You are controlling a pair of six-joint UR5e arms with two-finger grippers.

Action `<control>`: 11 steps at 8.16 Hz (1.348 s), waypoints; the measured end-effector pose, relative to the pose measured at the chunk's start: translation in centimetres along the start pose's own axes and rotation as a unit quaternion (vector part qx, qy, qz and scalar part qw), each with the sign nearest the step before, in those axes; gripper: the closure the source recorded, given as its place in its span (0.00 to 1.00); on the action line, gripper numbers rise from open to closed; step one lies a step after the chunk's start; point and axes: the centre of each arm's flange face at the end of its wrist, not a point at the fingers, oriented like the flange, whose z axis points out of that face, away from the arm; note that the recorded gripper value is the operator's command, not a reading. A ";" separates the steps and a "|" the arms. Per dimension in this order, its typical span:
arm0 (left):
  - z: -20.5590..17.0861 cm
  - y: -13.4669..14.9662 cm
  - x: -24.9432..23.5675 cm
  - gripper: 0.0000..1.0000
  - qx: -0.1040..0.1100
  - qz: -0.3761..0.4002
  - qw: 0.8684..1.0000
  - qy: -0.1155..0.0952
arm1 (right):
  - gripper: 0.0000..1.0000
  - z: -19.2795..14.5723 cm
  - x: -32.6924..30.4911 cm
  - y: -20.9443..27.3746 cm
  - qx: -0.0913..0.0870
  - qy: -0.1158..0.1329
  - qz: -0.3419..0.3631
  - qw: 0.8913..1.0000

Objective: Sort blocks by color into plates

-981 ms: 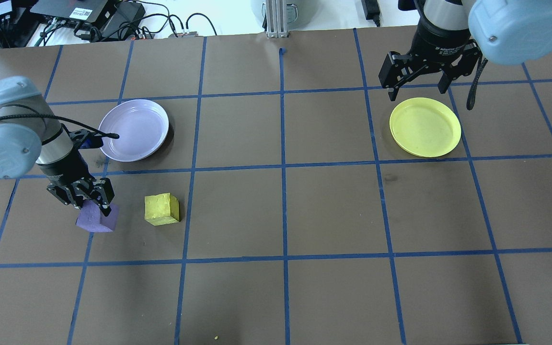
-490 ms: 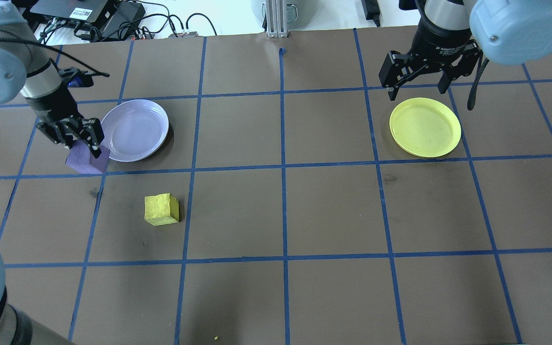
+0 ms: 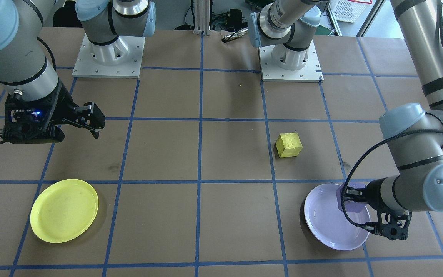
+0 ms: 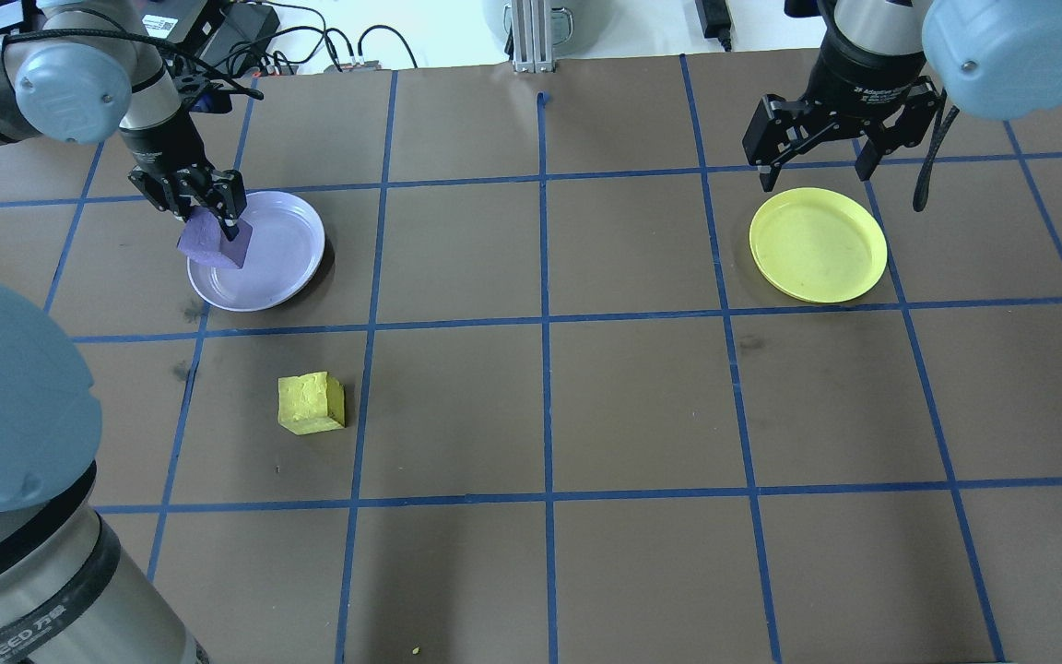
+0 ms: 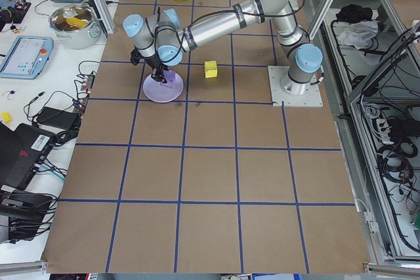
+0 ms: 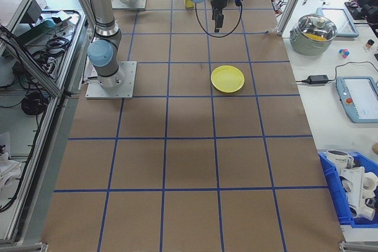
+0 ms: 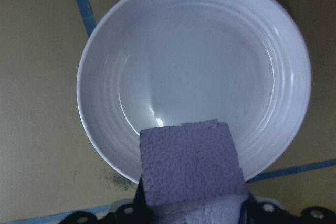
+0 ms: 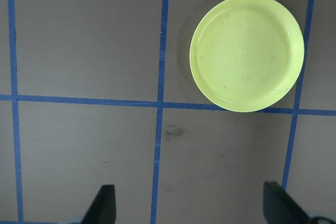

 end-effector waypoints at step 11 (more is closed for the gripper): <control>-5.9 3.7 6.9 0.00 0.034 -0.139 0.989 0.028 | 0.00 -0.2 0.4 -0.1 0.007 0.007 0.006 1.000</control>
